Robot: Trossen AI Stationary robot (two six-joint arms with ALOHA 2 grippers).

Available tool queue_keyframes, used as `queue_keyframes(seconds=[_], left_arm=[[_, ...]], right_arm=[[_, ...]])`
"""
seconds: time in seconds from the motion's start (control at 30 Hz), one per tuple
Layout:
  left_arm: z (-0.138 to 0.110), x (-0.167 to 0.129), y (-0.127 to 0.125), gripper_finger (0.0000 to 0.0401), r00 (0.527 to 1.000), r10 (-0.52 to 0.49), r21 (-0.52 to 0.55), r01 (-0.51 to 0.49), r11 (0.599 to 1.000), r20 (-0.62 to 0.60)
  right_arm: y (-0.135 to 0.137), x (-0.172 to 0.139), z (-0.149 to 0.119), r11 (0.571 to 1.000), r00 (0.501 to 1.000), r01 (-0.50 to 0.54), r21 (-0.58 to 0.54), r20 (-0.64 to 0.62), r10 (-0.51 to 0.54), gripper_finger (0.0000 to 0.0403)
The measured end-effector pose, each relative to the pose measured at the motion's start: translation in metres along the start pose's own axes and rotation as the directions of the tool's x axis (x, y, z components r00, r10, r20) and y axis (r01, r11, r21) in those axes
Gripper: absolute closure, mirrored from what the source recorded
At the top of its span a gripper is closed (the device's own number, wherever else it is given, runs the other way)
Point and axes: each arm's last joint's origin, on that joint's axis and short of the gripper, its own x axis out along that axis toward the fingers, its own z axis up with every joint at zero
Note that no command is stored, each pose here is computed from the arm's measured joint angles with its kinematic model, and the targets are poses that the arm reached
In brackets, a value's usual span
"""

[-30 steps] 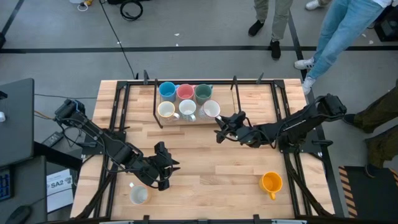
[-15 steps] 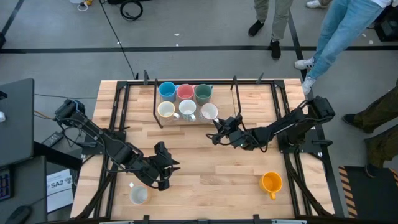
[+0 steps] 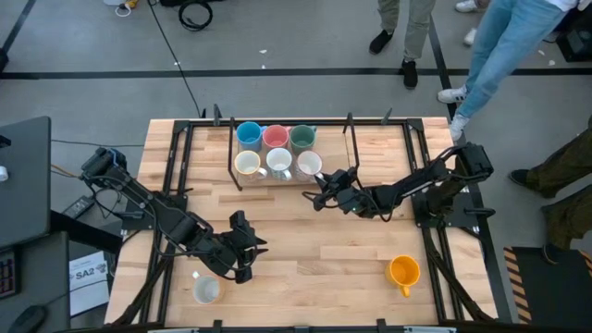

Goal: Place coffee mugs
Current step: Put the gray patterned mug on the shelf

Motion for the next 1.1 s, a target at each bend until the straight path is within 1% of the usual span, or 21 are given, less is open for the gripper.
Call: queue_keyframes(seconds=[0.17, 0.57, 0.73, 1.1], left_arm=[[0.000, 0.000, 0.000, 0.0305, 1.000, 0.000, 0.000, 0.000, 1.000, -0.001], [0.000, 0.000, 0.000, 0.0305, 1.000, 0.000, 0.000, 0.000, 1.000, -0.001], [0.000, 0.000, 0.000, 0.0305, 1.000, 0.000, 0.000, 0.000, 1.000, -0.001], [0.000, 0.000, 0.000, 0.0305, 1.000, -0.001, 0.001, 0.001, 1.000, -0.001]], right_arm=[[-0.002, 0.003, 0.001, 1.000, 1.000, 0.002, -0.023, -0.004, -0.002, 0.0324], [-0.008, 0.012, 0.005, 1.000, 0.999, -0.025, -0.002, -0.028, 0.025, 0.0313], [-0.010, 0.014, 0.006, 0.999, 0.999, -0.024, 0.033, -0.031, 0.025, 0.0312], [-0.010, 0.014, 0.005, 0.999, 0.999, -0.029, 0.033, -0.040, 0.030, 0.0311]])
